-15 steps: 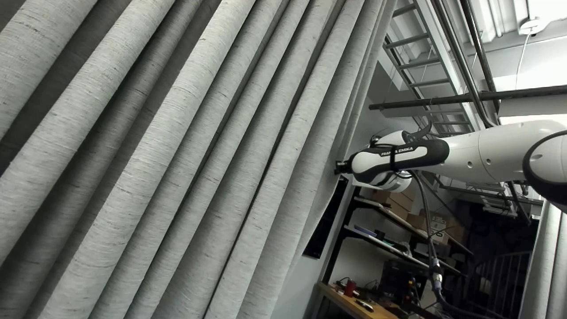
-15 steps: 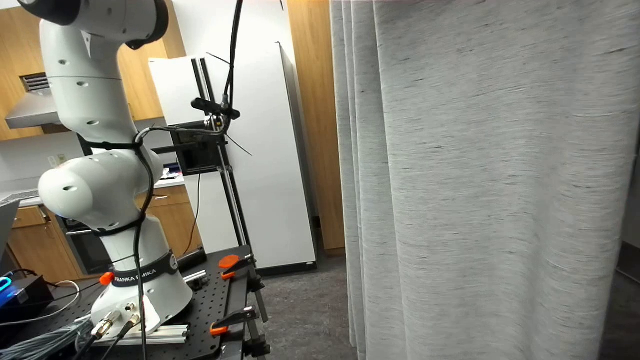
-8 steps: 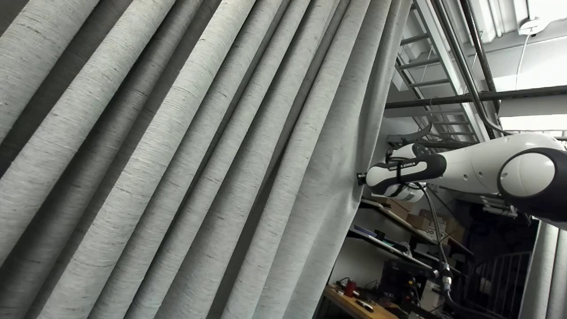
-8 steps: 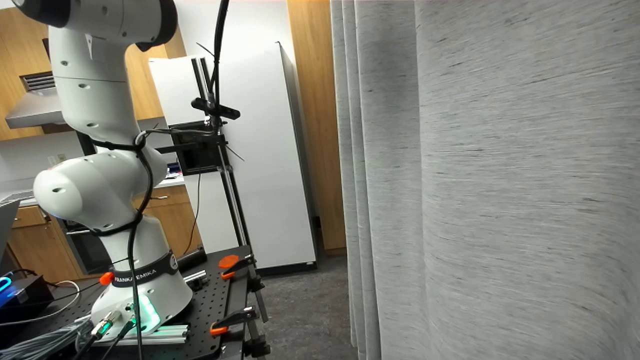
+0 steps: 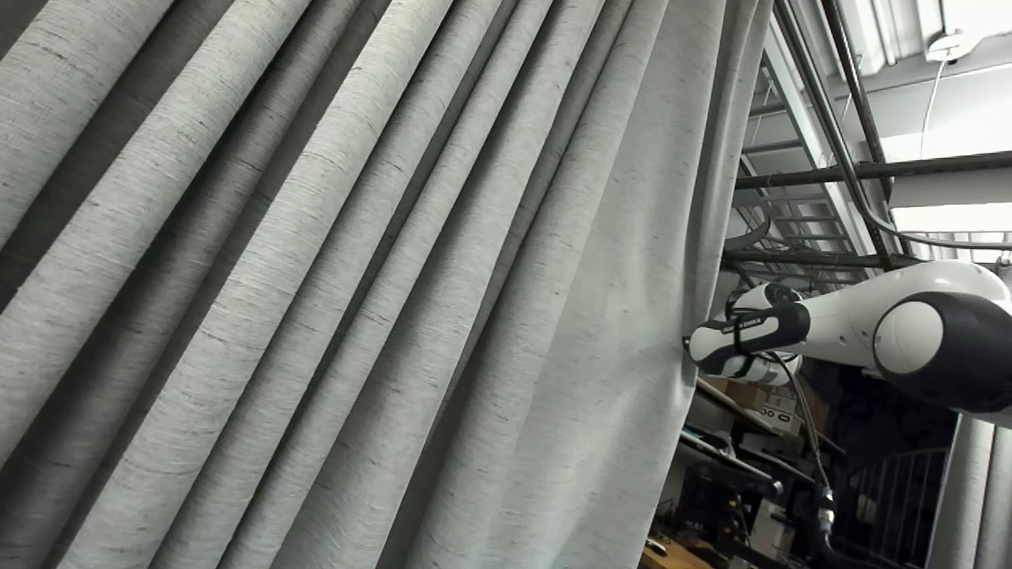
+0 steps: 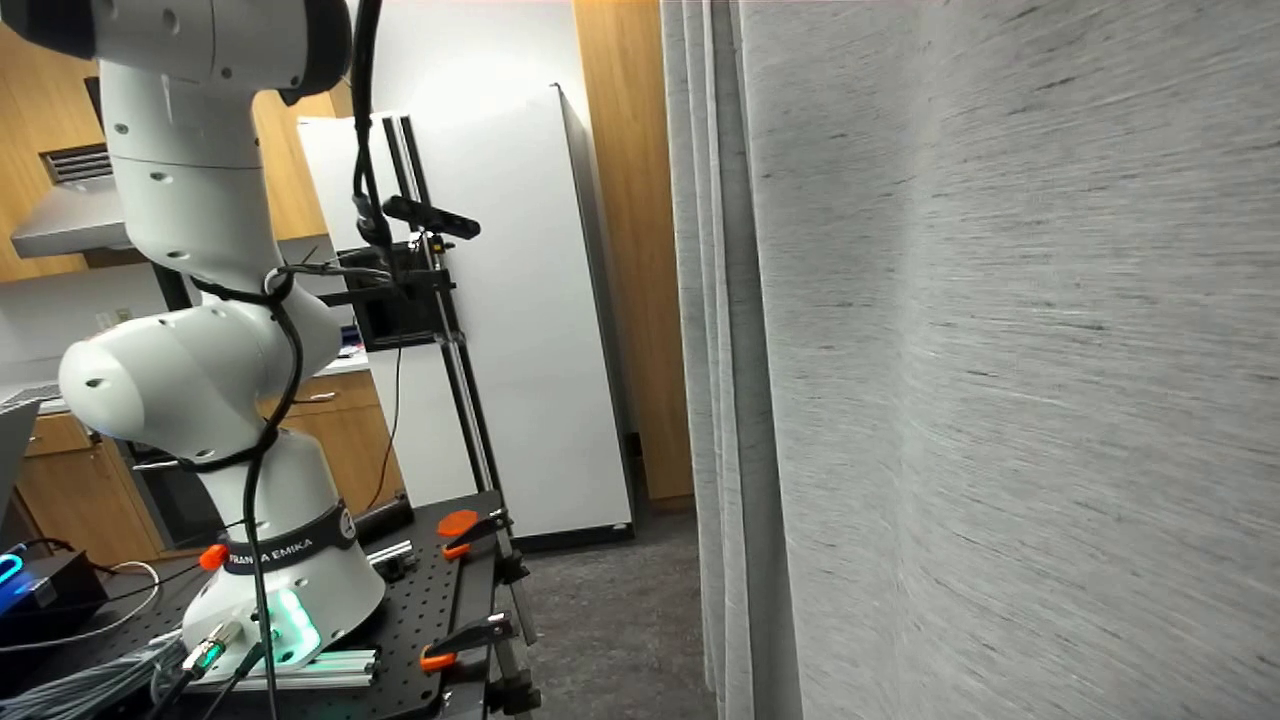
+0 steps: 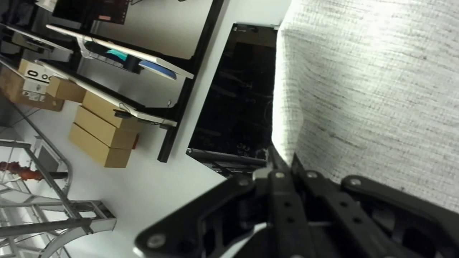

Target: Open the curtain and close it

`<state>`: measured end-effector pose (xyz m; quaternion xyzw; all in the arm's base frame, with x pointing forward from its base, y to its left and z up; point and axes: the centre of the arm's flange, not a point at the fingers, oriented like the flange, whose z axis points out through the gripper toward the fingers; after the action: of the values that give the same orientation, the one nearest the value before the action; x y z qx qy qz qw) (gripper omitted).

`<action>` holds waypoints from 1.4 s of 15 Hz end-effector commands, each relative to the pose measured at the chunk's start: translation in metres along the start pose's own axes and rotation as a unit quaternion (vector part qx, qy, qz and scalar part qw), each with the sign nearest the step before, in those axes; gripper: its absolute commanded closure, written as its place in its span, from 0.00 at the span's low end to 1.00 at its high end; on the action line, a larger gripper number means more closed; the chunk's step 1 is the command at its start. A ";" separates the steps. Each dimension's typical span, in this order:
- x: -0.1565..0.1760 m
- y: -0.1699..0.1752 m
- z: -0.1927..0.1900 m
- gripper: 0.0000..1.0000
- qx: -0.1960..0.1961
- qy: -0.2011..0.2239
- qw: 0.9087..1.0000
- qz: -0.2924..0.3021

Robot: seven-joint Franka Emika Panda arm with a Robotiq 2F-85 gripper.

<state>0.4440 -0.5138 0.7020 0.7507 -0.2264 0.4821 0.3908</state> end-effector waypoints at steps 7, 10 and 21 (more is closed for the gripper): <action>-0.093 0.104 0.038 1.00 -0.087 -0.088 0.992 -0.001; -0.110 0.131 0.035 1.00 -0.109 -0.101 0.989 0.000; -0.127 0.179 0.037 1.00 -0.159 -0.106 0.982 0.000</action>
<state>0.2891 -0.6144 0.7084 0.6979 -0.3060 0.4179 0.4946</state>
